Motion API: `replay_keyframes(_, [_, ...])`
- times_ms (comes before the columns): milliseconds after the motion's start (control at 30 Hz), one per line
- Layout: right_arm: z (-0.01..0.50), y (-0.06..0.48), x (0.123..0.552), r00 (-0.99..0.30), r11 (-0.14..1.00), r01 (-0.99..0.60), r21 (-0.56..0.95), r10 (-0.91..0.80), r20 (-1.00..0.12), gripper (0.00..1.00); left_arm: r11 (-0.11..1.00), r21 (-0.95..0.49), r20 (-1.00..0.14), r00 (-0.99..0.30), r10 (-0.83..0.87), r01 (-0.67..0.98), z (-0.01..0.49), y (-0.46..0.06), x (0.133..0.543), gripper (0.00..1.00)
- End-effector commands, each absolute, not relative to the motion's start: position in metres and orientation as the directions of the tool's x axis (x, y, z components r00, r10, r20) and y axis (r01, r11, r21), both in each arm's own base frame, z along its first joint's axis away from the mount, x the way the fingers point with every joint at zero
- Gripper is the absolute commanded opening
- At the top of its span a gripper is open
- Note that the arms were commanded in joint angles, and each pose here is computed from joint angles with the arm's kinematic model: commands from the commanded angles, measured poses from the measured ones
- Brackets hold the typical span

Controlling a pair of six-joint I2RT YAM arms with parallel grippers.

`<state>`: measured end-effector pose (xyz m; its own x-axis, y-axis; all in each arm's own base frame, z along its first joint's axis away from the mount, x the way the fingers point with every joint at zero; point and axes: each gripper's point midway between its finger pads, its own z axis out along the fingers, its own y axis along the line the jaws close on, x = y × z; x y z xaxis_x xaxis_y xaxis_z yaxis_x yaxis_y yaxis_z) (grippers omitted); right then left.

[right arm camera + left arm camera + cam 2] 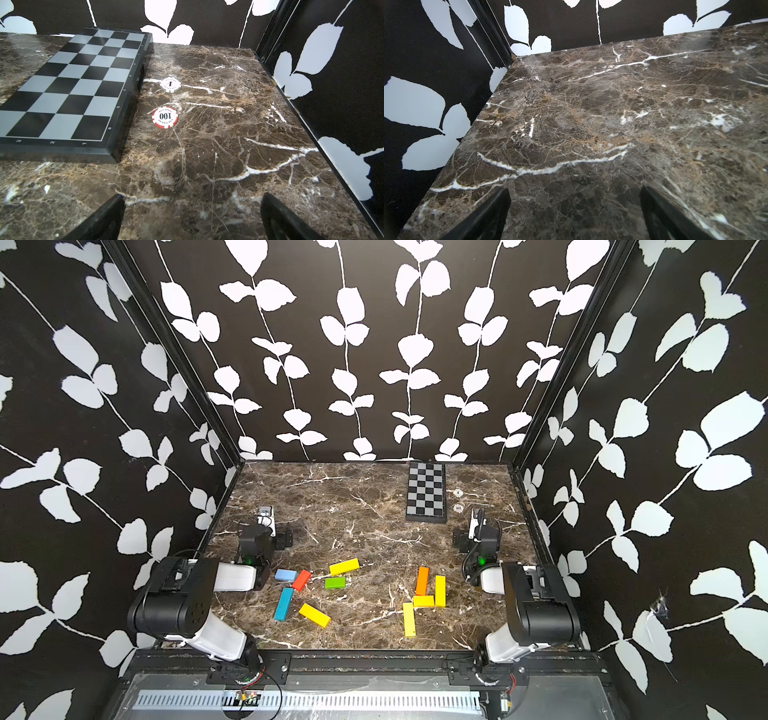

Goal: Assemble the letter h with building blocks
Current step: Pick up the building block from the center of the board.

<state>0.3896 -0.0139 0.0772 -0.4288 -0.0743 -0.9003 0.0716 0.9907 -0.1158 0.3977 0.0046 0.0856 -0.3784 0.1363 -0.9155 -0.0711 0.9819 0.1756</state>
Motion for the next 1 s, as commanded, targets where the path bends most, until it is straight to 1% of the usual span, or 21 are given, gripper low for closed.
replay_keyframes(0, [0.091, -0.013, 0.396, -0.385, 0.99, 0.068, -0.126, -0.09, -0.919, 0.99, 0.981, 0.18, -0.926, -0.348, 0.143, -0.077, 0.097, 0.005, 0.399, 0.99])
replay_keyframes(800, [0.093, -0.013, 0.396, -0.378, 0.99, 0.072, -0.125, -0.089, -0.922, 0.99, 0.981, 0.179, -0.926, -0.349, 0.142, -0.077, 0.097, 0.005, 0.399, 0.99])
replay_keyframes(833, [0.099, -0.023, 0.396, -0.365, 0.982, 0.139, -0.131, -0.072, -0.928, 0.99, 0.981, 0.179, -0.927, -0.348, 0.141, -0.078, 0.097, 0.005, 0.398, 0.99])
replay_keyframes(867, [0.105, -0.032, 0.394, -0.381, 0.967, 0.206, -0.152, -0.064, -0.922, 0.99, 0.98, 0.179, -0.93, -0.341, 0.14, -0.083, 0.099, 0.006, 0.398, 0.99])
replay_keyframes(900, [0.113, -0.043, 0.388, -0.441, 0.944, 0.278, -0.177, -0.039, -0.897, 0.99, 0.974, 0.183, -0.932, -0.339, 0.128, -0.134, 0.107, 0.013, 0.401, 0.99])
replay_keyframes(933, [0.132, -0.052, 0.383, -0.501, 0.924, 0.334, -0.188, 0.005, -0.865, 0.99, 0.968, 0.197, -0.92, -0.372, 0.127, -0.157, 0.114, 0.017, 0.401, 0.99])
replay_keyframes(967, [0.151, -0.057, 0.38, -0.52, 0.908, 0.378, -0.178, 0.05, -0.853, 0.99, 0.961, 0.208, -0.905, -0.41, 0.118, -0.181, 0.123, 0.022, 0.402, 0.99])
